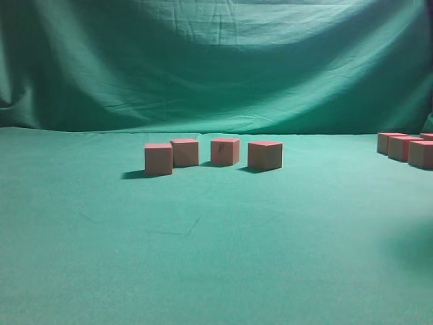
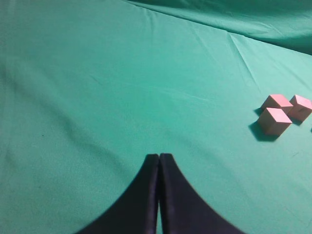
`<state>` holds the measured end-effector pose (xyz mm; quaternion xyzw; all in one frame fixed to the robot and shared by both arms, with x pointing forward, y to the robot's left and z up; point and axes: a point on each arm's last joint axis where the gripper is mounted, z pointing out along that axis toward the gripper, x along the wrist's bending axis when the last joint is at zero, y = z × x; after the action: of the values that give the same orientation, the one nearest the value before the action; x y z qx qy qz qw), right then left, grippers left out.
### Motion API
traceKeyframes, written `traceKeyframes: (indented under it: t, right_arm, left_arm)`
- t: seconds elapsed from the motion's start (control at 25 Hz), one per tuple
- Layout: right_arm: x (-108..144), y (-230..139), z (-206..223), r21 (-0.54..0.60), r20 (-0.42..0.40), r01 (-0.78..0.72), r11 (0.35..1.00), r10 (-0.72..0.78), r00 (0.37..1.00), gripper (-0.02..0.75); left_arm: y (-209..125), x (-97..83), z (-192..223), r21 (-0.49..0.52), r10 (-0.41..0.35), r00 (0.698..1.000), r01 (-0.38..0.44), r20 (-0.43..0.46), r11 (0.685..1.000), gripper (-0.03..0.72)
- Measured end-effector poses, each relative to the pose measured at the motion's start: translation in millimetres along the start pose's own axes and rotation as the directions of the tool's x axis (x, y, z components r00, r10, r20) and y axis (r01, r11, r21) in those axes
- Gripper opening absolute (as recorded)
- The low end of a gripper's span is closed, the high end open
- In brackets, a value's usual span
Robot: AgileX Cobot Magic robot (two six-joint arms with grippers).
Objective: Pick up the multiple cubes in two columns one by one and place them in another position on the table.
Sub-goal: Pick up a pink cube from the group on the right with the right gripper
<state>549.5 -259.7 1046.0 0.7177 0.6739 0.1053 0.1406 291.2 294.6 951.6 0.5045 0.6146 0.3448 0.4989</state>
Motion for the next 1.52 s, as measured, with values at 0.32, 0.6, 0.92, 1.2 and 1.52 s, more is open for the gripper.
traceKeyframes:
  t: [0.32,0.6,0.92,1.2,1.52]
  right_arm:
    - [10,16,52,0.065,-0.001,0.052,0.997,-0.052,0.999,0.517]
    - [17,37,81,0.085,-0.005,0.131,0.988,-0.131,0.991,0.517]
    - [21,45,107,0.113,-0.003,0.180,0.977,-0.181,0.983,0.517]
    - [23,43,125,0.135,-0.001,0.191,0.972,-0.193,0.981,0.517]
    - [21,44,130,0.134,0.021,0.187,0.973,-0.192,0.981,0.272]
  left_arm:
    - [0,0.0,0,0.000,0.000,1.000,0.000,0.000,1.000,0.000]
    - [0,0.0,0,0.000,0.000,1.000,0.000,0.000,1.000,0.000]
    - [0,0.0,0,0.000,0.000,1.000,0.000,0.000,1.000,0.000]
    - [0,0.0,0,0.000,0.000,1.000,0.000,0.000,1.000,0.000]
    - [0,0.0,0,0.000,0.000,1.000,0.000,0.000,1.000,0.000]
